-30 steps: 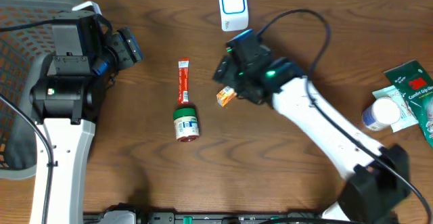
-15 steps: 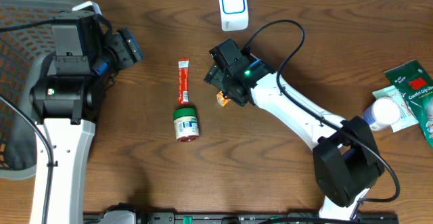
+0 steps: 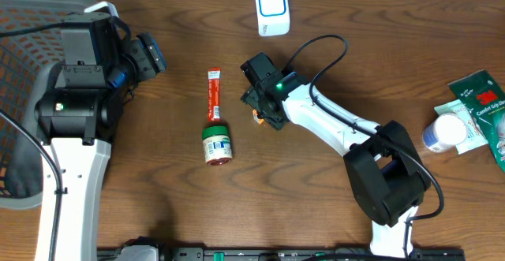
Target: Scan the item barcode
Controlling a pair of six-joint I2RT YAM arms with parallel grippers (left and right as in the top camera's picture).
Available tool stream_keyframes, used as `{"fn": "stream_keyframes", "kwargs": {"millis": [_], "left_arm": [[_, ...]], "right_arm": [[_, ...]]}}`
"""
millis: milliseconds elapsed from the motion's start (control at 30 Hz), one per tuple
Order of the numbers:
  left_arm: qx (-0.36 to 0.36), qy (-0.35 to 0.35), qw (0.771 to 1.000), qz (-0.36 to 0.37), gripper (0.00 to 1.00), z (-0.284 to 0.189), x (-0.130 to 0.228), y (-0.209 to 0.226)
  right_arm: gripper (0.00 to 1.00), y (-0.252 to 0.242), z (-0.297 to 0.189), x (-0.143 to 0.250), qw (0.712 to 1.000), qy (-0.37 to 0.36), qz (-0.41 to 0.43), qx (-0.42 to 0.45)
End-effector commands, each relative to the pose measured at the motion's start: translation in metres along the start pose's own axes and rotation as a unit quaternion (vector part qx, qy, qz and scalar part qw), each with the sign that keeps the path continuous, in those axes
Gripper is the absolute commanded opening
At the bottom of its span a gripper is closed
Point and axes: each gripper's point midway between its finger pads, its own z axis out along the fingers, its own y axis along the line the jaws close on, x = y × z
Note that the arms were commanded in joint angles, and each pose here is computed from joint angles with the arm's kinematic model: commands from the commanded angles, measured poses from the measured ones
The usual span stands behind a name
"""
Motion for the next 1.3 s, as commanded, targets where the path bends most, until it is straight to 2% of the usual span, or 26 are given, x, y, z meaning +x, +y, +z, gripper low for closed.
{"fn": "stream_keyframes", "kwargs": {"millis": [0, 133, 433, 567, 733, 933, 1100, 1267], "left_arm": [[0.000, -0.002, 1.000, 0.005, 0.82, -0.001, -0.002, 0.001], [0.000, -0.002, 1.000, 0.005, 0.82, -0.001, -0.002, 0.001], [0.000, -0.002, 1.000, 0.005, 0.82, -0.001, -0.002, 0.001], [0.000, -0.002, 1.000, 0.005, 0.82, -0.001, -0.002, 0.001], [0.000, -0.002, 1.000, 0.005, 0.82, -0.001, -0.002, 0.001], [0.000, -0.002, 1.000, 0.005, 0.82, -0.001, -0.002, 0.001], [0.000, -0.002, 1.000, 0.005, 0.82, -0.001, -0.002, 0.001], [0.000, -0.002, 1.000, 0.005, 0.82, -0.001, -0.002, 0.001]], "right_arm": [[0.72, -0.003, 0.002, -0.008, 1.000, -0.012, 0.014, 0.006], [0.58, -0.009, 0.003, -0.015, 1.000, -0.014, 0.022, 0.013], [0.55, -0.014, 0.003, -0.017, 0.999, -0.012, 0.025, 0.023], [0.45, -0.016, 0.003, -0.016, 0.999, -0.011, 0.017, 0.026], [0.41, -0.017, 0.003, -0.016, 1.000, -0.011, 0.006, 0.029], [0.29, -0.017, 0.003, -0.016, 0.999, -0.009, -0.036, 0.028], [0.29, -0.017, 0.003, -0.016, 0.998, -0.009, -0.059, 0.029], [0.33, -0.017, 0.003, -0.014, 0.995, -0.002, -0.095, 0.029]]}}
